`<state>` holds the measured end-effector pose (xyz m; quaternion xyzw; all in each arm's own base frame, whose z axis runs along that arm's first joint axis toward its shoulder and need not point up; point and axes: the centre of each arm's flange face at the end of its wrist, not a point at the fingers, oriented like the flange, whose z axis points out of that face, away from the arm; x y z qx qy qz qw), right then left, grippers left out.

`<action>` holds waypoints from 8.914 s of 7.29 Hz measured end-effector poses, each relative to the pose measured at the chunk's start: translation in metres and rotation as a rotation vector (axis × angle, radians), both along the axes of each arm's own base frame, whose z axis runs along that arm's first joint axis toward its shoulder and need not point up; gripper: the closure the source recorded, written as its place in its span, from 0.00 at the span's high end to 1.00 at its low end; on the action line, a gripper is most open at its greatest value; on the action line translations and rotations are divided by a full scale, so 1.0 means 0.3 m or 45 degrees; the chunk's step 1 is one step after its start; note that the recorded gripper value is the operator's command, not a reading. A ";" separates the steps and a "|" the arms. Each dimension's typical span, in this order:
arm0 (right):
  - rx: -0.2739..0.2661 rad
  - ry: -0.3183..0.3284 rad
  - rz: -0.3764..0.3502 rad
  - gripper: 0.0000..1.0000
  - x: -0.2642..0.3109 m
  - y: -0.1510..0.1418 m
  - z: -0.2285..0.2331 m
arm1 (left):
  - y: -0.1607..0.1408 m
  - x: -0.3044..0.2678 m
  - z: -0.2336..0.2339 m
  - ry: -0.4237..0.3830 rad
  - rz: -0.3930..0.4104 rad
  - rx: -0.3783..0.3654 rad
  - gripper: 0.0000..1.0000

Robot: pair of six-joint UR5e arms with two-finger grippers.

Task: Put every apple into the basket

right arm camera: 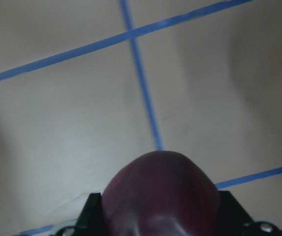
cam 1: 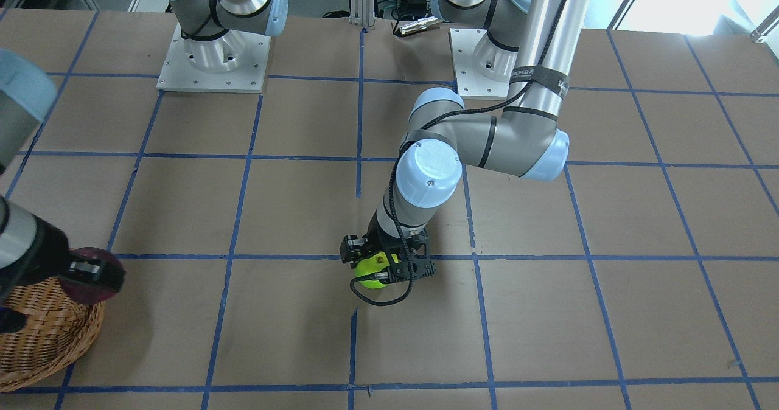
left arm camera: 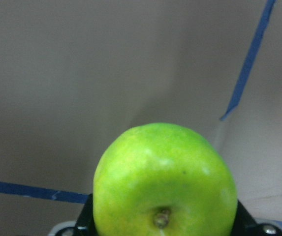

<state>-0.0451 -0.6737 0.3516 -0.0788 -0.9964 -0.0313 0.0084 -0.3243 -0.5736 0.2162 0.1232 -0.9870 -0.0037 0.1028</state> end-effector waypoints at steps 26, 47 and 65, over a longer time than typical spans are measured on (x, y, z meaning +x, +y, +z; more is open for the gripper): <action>0.068 -0.064 -0.217 1.00 1.386 0.240 -0.277 | 0.238 0.743 1.009 -0.263 -0.256 -0.081 1.00; -0.032 0.056 -0.219 0.00 0.563 -0.010 -0.073 | 0.242 0.747 1.021 -0.249 -0.245 -0.078 1.00; 0.051 0.007 -0.067 1.00 -0.188 0.135 0.154 | 0.257 0.746 1.022 -0.256 -0.236 -0.066 1.00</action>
